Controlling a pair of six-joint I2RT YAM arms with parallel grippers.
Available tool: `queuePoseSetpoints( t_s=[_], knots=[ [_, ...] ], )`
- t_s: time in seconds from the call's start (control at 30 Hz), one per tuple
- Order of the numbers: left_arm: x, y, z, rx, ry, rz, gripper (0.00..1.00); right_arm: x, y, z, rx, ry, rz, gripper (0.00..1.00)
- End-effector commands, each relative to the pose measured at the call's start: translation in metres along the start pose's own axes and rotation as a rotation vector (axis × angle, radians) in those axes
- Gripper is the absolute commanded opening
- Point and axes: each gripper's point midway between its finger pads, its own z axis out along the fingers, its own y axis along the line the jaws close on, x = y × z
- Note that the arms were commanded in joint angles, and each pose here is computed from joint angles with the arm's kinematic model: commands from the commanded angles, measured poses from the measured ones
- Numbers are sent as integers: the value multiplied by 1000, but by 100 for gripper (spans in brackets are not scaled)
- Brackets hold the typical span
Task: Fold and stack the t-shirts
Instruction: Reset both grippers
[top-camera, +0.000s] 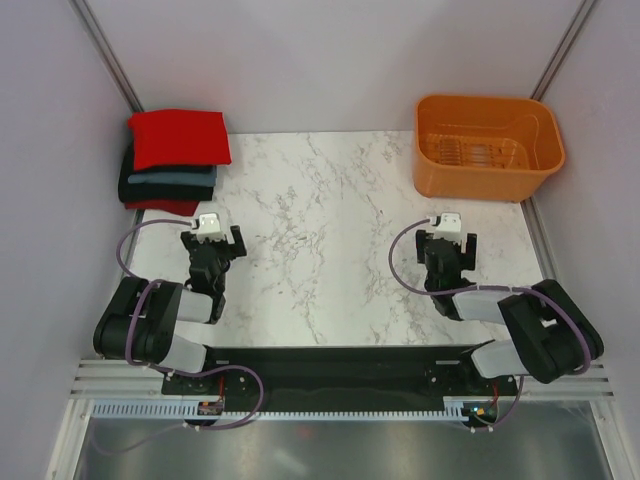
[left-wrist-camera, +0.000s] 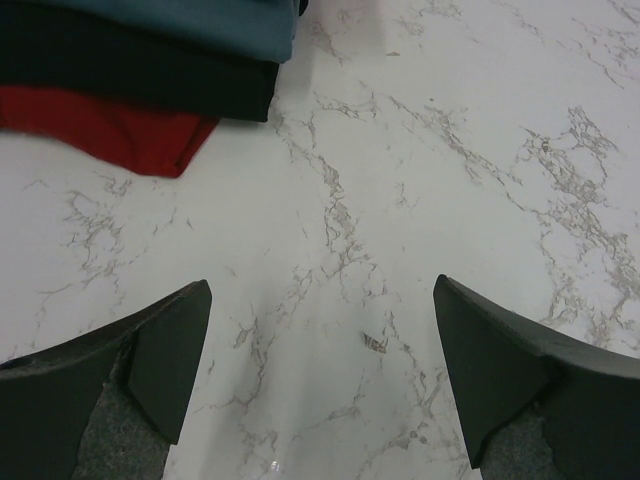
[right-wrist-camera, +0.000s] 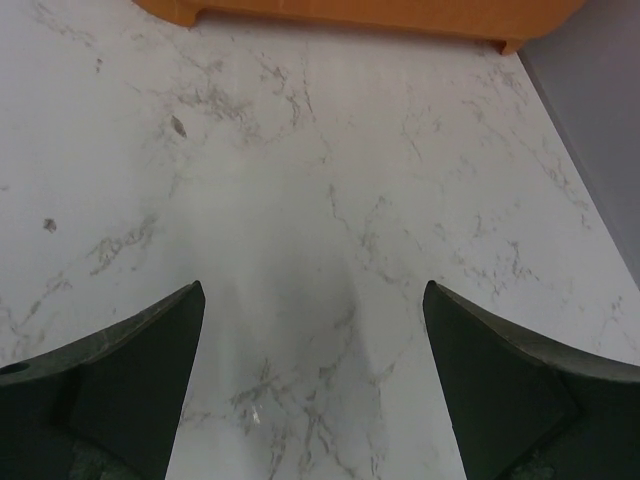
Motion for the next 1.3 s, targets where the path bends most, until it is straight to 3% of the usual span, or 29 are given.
queuePoseSetpoints(
  t_s=[0.0, 0.17, 0.3, 0.33, 0.43, 1.27],
  knots=[
    [-22, 0, 6, 1, -79, 14, 100, -53, 7, 9, -57, -217, 101, 98],
    [-21, 0, 6, 3, -76, 15, 100, -54, -20, 21, 4, -298, 203, 98],
    [-21, 0, 6, 1, -76, 15, 100, -38, -21, 20, -111, -300, 253, 98],
    [-22, 0, 6, 1, -77, 14, 100, -47, -22, 18, -115, -360, 272, 98],
    [-22, 0, 6, 3, -77, 13, 100, -42, -14, 32, -118, -272, 242, 98],
    [-23, 1, 4, 3, -83, 13, 100, -42, -13, 32, -124, -269, 246, 98]
  ],
)
